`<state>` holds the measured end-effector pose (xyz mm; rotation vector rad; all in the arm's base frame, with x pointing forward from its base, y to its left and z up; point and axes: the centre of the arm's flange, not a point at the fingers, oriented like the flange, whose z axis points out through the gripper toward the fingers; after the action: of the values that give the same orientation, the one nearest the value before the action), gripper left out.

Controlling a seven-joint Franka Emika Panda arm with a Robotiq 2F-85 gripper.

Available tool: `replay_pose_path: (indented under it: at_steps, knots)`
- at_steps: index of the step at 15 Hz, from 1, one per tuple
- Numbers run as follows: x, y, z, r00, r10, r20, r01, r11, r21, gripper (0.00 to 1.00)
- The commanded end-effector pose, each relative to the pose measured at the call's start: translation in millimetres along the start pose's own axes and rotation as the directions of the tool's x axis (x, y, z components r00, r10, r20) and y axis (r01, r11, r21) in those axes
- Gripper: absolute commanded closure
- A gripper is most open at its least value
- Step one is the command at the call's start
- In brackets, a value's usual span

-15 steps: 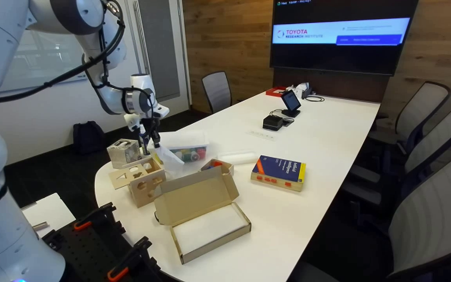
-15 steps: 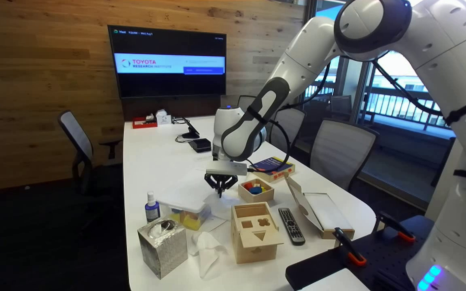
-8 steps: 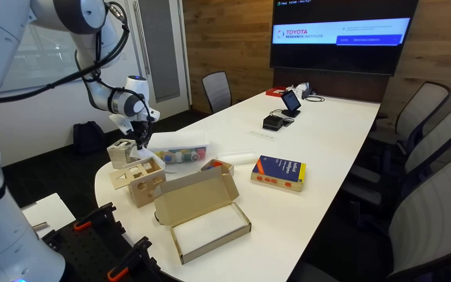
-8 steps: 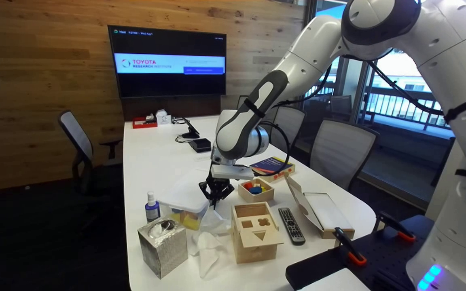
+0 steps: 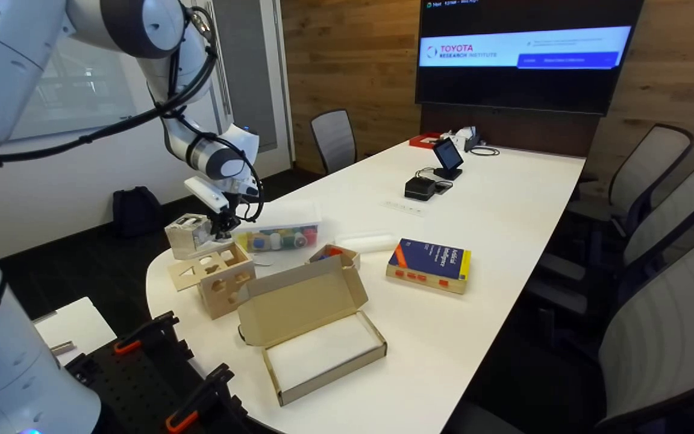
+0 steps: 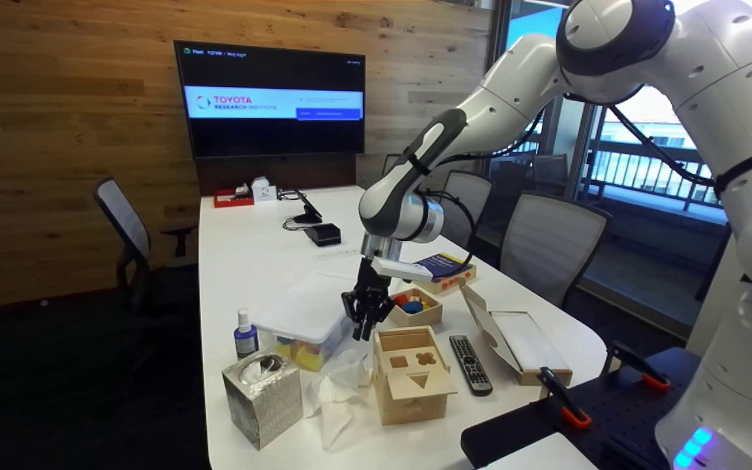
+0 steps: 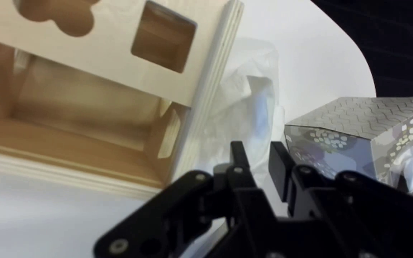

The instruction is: Use a napkin to wipe a spot on the right

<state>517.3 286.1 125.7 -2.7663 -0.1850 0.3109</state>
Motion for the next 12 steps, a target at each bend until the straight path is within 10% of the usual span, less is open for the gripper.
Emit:
replay_pose_path:
  at_steps: [1, 7, 12]
  knots:
    - [12, 10, -7, 0.996, -0.047, 0.082, 0.045, 0.999, 0.025, 0.44]
    - [17, 11, -37, 0.996, 0.064, 0.069, -0.058, 0.995, -0.086, 0.00]
    - [7, 6, -76, 0.955, 0.296, -0.024, -0.294, 0.930, -0.219, 0.00]
